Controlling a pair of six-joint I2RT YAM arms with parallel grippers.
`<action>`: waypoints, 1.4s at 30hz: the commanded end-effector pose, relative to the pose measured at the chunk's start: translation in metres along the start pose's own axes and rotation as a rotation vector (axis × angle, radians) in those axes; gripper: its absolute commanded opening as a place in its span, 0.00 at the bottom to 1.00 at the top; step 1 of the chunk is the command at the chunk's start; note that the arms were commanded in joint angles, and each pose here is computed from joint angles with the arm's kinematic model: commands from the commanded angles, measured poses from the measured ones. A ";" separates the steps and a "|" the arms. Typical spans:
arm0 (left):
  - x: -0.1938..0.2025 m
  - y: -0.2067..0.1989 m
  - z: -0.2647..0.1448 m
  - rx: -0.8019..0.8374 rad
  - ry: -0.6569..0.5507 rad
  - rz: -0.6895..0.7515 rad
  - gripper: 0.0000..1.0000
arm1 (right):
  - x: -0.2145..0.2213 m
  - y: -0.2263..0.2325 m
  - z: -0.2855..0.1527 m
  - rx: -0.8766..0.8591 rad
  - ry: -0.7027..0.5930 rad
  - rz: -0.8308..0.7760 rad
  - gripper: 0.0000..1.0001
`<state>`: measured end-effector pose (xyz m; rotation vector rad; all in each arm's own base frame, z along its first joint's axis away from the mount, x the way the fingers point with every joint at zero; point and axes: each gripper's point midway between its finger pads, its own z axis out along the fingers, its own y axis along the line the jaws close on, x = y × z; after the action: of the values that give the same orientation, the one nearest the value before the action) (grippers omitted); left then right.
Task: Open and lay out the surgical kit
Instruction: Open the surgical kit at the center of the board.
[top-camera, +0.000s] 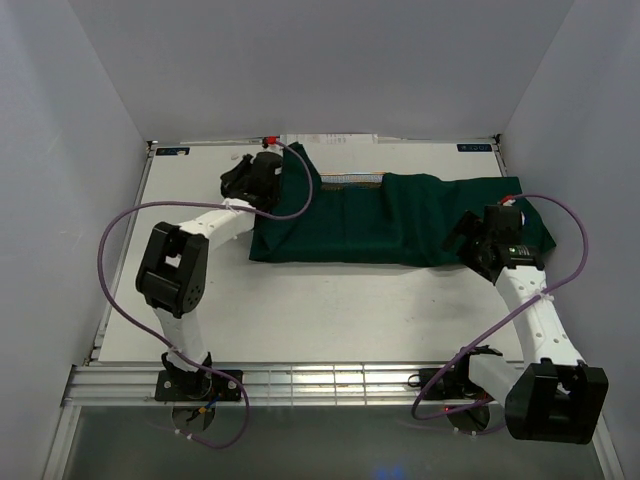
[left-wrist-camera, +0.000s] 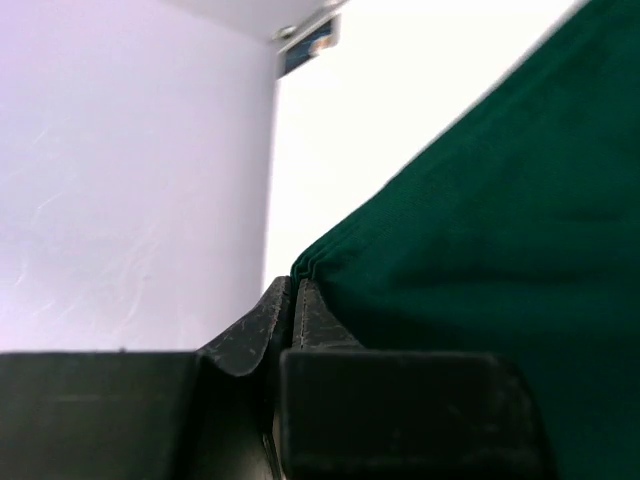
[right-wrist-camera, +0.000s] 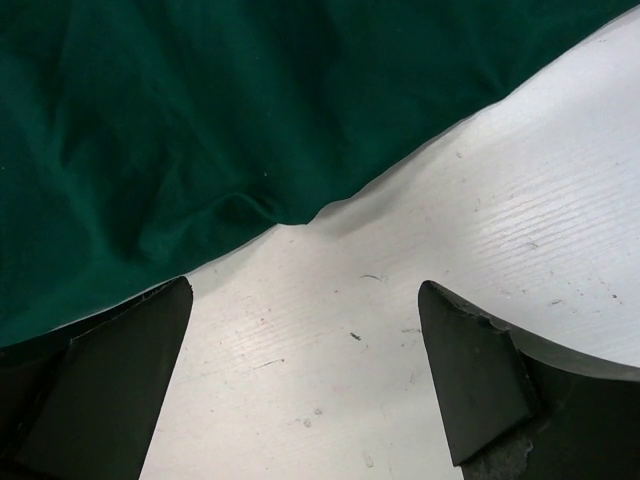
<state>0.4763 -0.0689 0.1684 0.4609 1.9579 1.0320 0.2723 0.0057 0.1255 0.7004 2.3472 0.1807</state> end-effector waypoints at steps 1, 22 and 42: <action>-0.001 0.089 0.001 -0.212 0.005 -0.163 0.00 | -0.005 0.014 -0.005 -0.058 -0.033 -0.046 1.00; 0.234 0.180 0.094 -0.624 0.570 -0.272 0.00 | 0.029 0.068 -0.012 -0.290 0.069 -0.268 1.00; 0.338 0.158 0.077 -0.658 0.759 -0.295 0.00 | 0.043 0.078 -0.008 -0.346 0.115 -0.311 1.00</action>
<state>0.3500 0.2691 0.0931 -0.5459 2.0945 1.6806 0.2701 0.0900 0.1283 0.2008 2.4361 0.4592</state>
